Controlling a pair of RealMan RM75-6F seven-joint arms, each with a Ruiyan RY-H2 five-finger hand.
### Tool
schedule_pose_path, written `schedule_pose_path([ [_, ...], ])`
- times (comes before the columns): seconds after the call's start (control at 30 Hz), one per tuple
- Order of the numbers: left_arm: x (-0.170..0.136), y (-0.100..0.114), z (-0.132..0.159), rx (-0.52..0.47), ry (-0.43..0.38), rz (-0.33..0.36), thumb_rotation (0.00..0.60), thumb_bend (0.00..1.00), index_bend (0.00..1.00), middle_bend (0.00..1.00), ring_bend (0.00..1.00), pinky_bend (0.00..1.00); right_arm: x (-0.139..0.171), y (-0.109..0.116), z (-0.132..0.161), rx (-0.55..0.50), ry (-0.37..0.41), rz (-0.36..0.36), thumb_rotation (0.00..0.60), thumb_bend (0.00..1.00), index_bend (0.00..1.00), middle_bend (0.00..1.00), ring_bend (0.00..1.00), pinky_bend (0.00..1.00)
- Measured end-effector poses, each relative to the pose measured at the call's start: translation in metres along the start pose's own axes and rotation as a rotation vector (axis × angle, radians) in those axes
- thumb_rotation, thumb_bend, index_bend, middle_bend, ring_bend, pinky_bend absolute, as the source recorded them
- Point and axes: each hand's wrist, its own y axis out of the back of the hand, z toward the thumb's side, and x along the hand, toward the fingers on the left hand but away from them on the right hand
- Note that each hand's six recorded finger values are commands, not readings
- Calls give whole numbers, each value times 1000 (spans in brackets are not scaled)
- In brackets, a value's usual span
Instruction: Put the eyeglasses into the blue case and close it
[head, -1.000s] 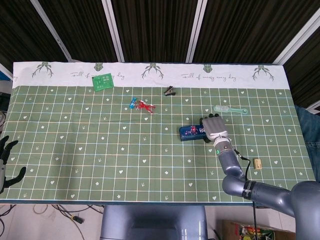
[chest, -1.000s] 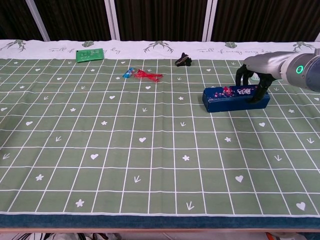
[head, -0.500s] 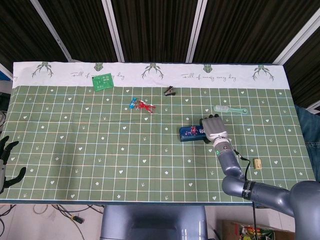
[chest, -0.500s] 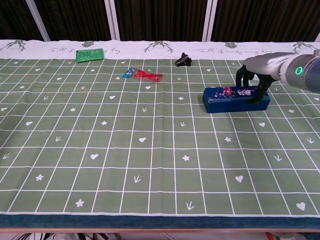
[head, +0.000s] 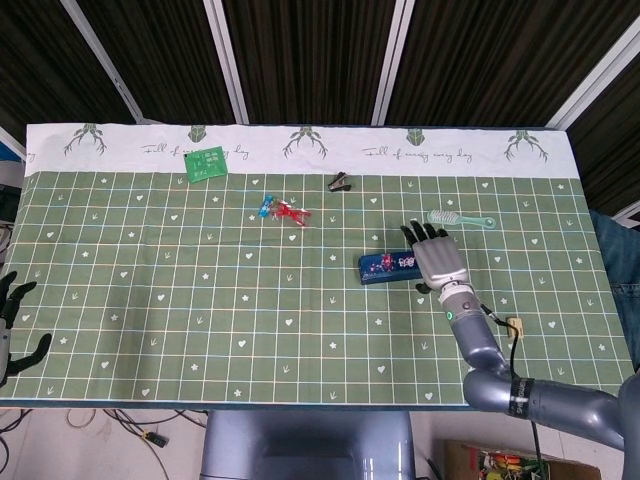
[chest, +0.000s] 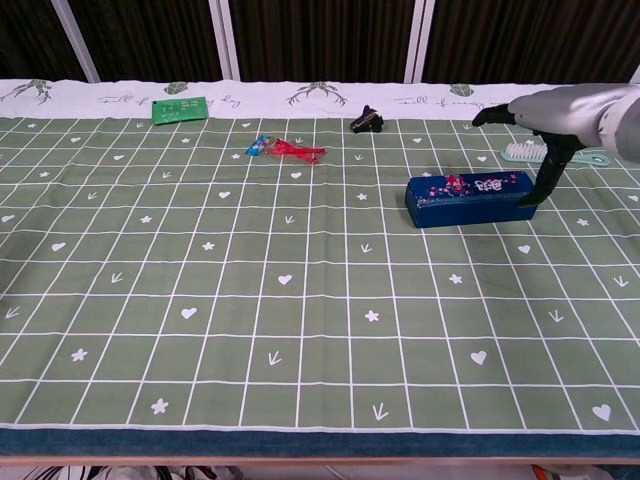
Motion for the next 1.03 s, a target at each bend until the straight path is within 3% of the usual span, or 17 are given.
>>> schedule_pose_path([
  [0.4, 0, 2, 6, -2, -22, 37, 600, 320, 126, 0, 0, 0, 96, -1, -49, -70, -9, -182, 600, 241, 18, 41, 87, 184],
  [0.53, -1, 2, 8, 2, -36, 49, 600, 320, 123, 0, 0, 0, 144, -13, -71, -119, -42, -261, 600, 198, 16, 41, 87, 184],
  [0.73, -2, 2, 9, 9, -38, 60, 600, 320, 123, 0, 0, 0, 203, -38, -96, -202, -92, -309, 600, 194, 16, 40, 87, 184],
  [0.9, -2, 3, 9, 6, -40, 66, 600, 320, 123, 0, 0, 0, 227, -49, -106, -177, -122, -353, 600, 195, 17, 40, 87, 184],
  [1.03, -2, 3, 9, 7, -50, 66, 600, 320, 123, 0, 0, 0, 228, -53, -108, -165, -125, -349, 600, 195, 17, 40, 87, 184],
])
